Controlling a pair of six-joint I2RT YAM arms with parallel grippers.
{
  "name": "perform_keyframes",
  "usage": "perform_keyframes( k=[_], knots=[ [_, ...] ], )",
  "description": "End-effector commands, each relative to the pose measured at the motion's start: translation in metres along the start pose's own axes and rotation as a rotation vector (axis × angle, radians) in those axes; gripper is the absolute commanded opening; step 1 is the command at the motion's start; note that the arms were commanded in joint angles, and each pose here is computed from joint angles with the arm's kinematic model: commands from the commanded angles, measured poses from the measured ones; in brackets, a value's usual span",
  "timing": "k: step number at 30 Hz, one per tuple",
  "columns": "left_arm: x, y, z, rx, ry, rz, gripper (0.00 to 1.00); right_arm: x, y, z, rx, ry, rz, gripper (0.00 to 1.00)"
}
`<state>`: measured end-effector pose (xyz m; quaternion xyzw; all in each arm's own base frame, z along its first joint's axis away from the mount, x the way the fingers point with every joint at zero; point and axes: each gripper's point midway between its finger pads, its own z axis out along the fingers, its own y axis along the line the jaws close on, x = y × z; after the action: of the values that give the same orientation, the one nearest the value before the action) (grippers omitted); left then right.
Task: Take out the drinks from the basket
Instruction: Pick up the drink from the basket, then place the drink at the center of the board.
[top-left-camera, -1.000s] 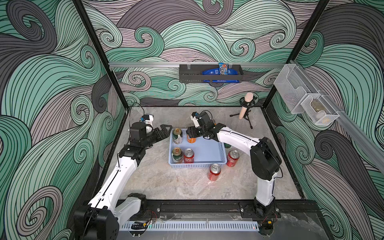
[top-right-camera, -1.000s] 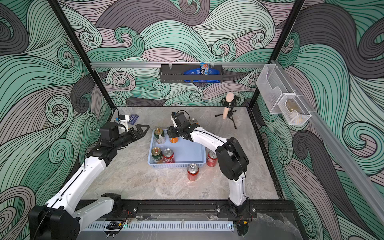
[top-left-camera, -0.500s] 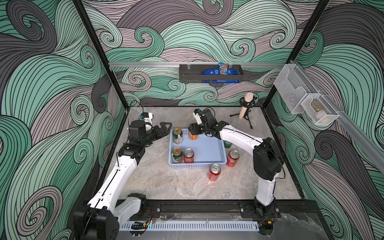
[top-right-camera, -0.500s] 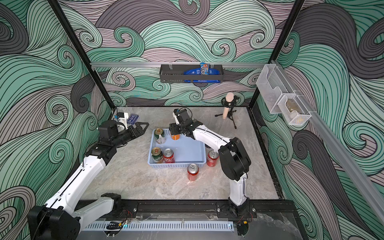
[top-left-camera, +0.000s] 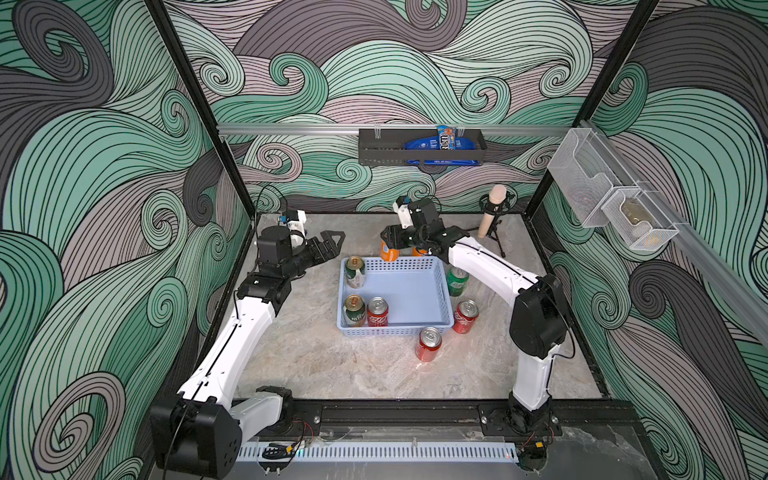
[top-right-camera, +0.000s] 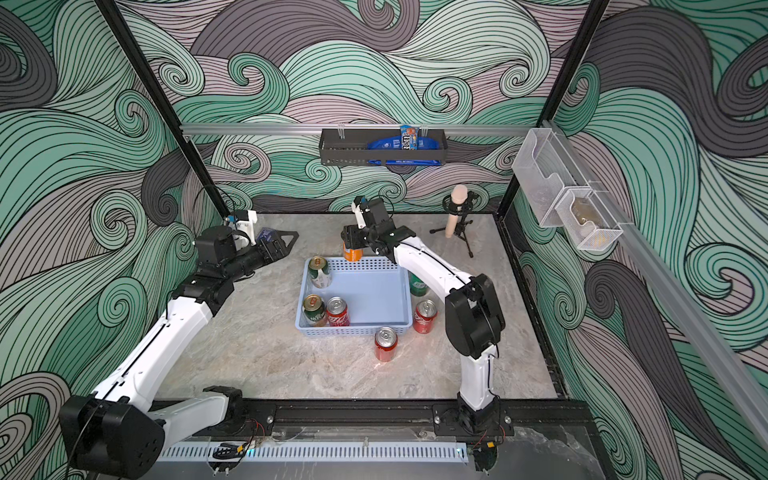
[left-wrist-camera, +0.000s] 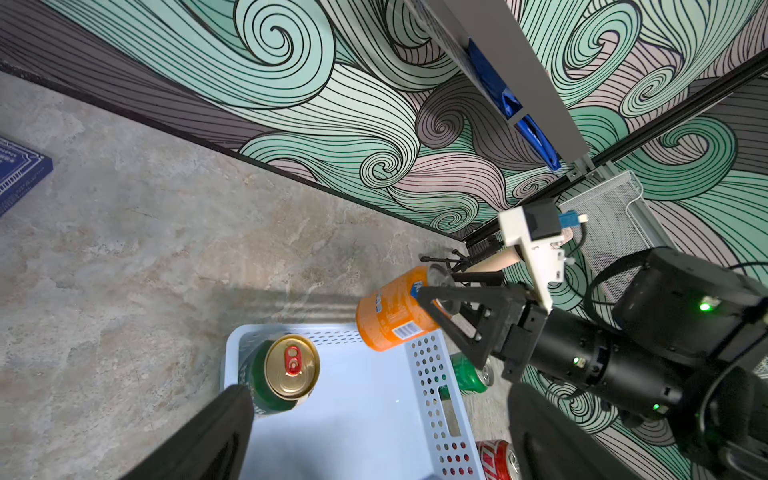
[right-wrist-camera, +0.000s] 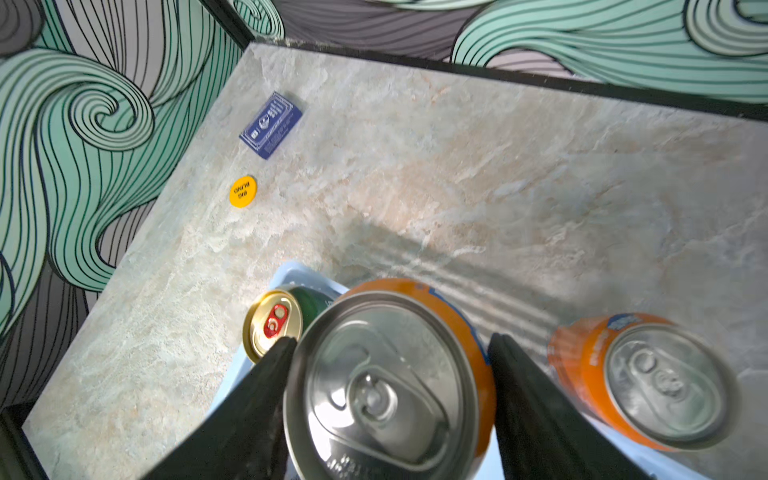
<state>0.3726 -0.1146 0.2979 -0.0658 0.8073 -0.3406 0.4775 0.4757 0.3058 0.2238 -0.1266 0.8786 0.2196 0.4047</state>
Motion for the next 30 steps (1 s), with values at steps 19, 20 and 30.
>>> perform_keyframes(
  k=[19,20,30],
  knots=[
    [-0.014,-0.001,0.020,0.025,-0.032,0.055,0.98,-0.044,-0.032,0.044,0.033,-0.107,-0.019,0.49],
    [-0.014,-0.001,0.021,0.024,-0.029,0.054,0.98,-0.042,-0.033,0.046,0.038,-0.102,-0.021,0.49],
    [-0.009,0.004,0.027,0.024,-0.022,0.054,0.98,-0.016,-0.044,0.065,0.057,-0.043,-0.019,0.49]
  ],
)
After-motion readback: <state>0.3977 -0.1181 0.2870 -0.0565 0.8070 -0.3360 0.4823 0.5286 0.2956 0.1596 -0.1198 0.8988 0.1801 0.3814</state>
